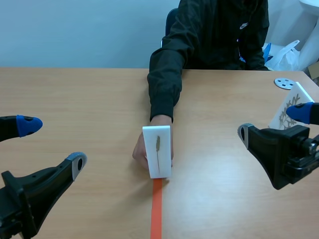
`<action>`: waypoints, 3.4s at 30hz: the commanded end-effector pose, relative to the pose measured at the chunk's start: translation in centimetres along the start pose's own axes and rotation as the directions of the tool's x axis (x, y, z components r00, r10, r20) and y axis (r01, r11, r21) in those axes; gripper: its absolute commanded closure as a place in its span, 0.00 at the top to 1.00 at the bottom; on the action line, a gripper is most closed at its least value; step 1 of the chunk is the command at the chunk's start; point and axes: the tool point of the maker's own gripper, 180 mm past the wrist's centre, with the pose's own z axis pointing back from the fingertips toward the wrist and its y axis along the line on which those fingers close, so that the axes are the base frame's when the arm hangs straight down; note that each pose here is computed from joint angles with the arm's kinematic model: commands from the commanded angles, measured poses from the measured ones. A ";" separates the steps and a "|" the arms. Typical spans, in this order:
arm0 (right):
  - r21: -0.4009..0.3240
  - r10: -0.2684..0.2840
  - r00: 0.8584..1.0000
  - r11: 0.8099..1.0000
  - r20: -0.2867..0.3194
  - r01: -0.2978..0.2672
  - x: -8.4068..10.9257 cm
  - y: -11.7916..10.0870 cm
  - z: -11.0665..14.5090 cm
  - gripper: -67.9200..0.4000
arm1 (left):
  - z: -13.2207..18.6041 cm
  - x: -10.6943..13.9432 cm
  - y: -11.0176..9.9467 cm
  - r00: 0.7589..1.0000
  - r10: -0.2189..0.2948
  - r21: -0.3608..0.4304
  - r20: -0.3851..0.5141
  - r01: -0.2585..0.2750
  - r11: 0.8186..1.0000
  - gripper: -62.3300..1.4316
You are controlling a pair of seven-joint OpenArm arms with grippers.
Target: Sort the leaf by its shape. The table is split by an orange tape line. A compound leaf with several leaflets goes to the left side, a simple leaf with one blade goes to the right side. Return to the home posture when a red brick is placed on the table.
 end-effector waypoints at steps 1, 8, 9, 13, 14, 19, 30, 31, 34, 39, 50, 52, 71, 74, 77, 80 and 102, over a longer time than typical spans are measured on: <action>0.001 0.011 1.000 1.000 0.018 -0.011 0.6 -0.2 0.0 1.00 | -0.2 1.2 -0.4 0.999 0.002 -0.010 0.044 -0.002 1.000 1.00; 0.001 0.011 1.000 1.000 0.018 -0.011 0.6 -0.2 0.0 1.00 | -0.2 1.2 -0.4 0.999 0.002 -0.010 0.044 -0.002 1.000 1.00; 0.001 0.011 1.000 1.000 0.018 -0.011 0.6 -0.2 0.0 1.00 | -0.2 1.2 -0.4 0.999 0.002 -0.010 0.044 -0.002 1.000 1.00; 0.001 0.011 1.000 1.000 0.018 -0.011 0.6 -0.2 0.0 1.00 | -0.2 1.2 -0.4 0.999 0.002 -0.010 0.044 -0.002 1.000 1.00; 0.001 0.011 1.000 1.000 0.018 -0.011 0.6 -0.2 0.0 1.00 | -0.2 1.2 -0.4 0.999 0.002 -0.010 0.044 -0.002 1.000 1.00; 0.001 0.011 1.000 1.000 0.018 -0.011 0.6 -0.2 0.0 1.00 | -0.2 1.2 -0.4 0.999 0.002 -0.010 0.044 -0.002 1.000 1.00; 0.001 0.011 1.000 1.000 0.018 -0.011 0.6 -0.2 0.0 1.00 | -0.2 1.2 -0.4 0.999 0.002 -0.010 0.044 -0.002 1.000 1.00; 0.001 0.011 1.000 1.000 0.018 -0.011 0.6 -0.2 0.0 1.00 | -0.2 1.2 -0.4 0.999 0.002 -0.010 0.044 -0.002 1.000 1.00; 0.001 0.011 1.000 1.000 0.018 -0.011 0.6 -0.2 0.0 1.00 | -0.2 1.2 -0.4 0.999 0.002 -0.010 0.044 -0.001 1.000 1.00; 0.001 0.010 1.000 1.000 0.016 -0.010 0.6 -0.2 0.0 1.00 | -0.2 0.2 -0.4 1.000 -0.006 -0.011 -0.013 0.006 1.000 1.00; 0.001 0.010 1.000 1.000 0.014 -0.010 0.5 -0.2 0.0 1.00 | -0.6 -0.3 -1.0 0.998 -0.046 -0.069 -0.053 0.042 0.997 1.00; 0.001 0.010 1.000 1.000 0.014 -0.010 0.5 -0.2 0.0 1.00 | -0.8 -0.1 -0.8 0.998 -0.055 -0.074 -0.043 0.052 0.996 1.00; 0.000 0.010 1.000 1.000 0.015 -0.010 0.6 -0.2 0.0 1.00 | -5.6 -5.0 -0.2 0.994 -0.076 -0.173 -0.074 0.062 0.983 1.00; 0.000 0.011 1.000 1.000 0.014 -0.011 0.5 -0.2 0.0 1.00 | -6.7 -6.1 -0.1 0.995 -0.071 -0.192 -0.077 0.055 0.980 1.00; 0.000 0.011 1.000 1.000 0.014 -0.011 0.5 -0.2 0.0 1.00 | -7.7 -7.0 -0.4 0.995 -0.058 -0.215 -0.080 0.040 0.976 1.00; 0.000 0.011 1.000 1.000 0.014 -0.011 0.5 -0.2 0.0 1.00 | -8.6 -7.8 -1.0 0.995 -0.065 -0.252 -0.080 0.042 0.967 1.00; -0.008 0.035 0.999 0.999 -0.002 -0.035 0.2 -0.4 0.0 1.00 | -15.3 -9.7 -5.9 0.997 -0.069 -0.422 -0.033 0.048 0.905 1.00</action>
